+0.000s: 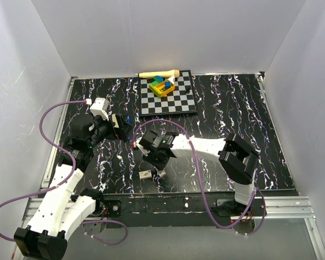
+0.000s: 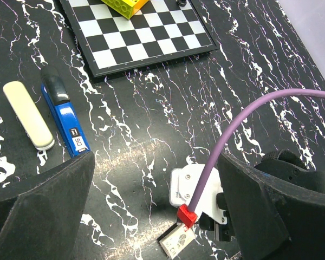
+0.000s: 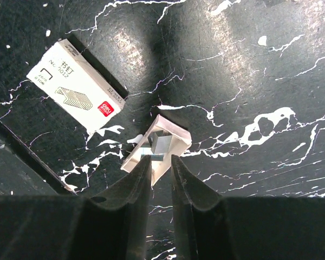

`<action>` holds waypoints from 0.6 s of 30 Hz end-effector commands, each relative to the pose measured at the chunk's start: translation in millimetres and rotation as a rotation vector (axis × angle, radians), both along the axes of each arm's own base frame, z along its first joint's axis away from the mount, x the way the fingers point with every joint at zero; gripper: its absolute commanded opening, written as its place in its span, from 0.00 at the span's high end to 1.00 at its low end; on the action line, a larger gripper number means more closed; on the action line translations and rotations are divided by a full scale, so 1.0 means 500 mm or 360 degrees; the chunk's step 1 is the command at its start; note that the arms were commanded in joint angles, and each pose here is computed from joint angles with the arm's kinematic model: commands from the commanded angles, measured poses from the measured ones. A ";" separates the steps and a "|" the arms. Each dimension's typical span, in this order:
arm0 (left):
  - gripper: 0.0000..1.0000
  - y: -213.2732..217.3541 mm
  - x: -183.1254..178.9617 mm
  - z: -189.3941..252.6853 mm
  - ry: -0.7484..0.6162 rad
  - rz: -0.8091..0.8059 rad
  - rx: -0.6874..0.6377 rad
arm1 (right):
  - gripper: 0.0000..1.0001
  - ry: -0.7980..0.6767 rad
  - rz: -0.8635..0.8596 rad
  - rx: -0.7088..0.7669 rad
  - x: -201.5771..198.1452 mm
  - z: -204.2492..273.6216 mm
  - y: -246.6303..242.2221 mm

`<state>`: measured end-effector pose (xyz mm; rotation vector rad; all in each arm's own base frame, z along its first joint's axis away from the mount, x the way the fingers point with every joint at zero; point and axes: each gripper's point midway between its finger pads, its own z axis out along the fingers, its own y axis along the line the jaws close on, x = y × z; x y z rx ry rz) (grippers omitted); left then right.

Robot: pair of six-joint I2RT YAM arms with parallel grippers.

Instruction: Unload the staples from the stapler

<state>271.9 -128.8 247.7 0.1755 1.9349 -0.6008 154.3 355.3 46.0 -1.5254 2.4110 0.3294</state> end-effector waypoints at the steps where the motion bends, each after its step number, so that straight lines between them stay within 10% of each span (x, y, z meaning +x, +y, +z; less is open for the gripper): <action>1: 0.02 0.001 -0.002 0.006 -0.0023 -0.0002 0.0012 | 0.71 -0.0042 0.0011 0.0041 0.013 0.016 0.023; 18: 0.02 0.000 0.000 0.004 -0.0016 -0.0002 0.0015 | 0.65 -0.0191 0.0059 0.0029 0.039 0.048 0.009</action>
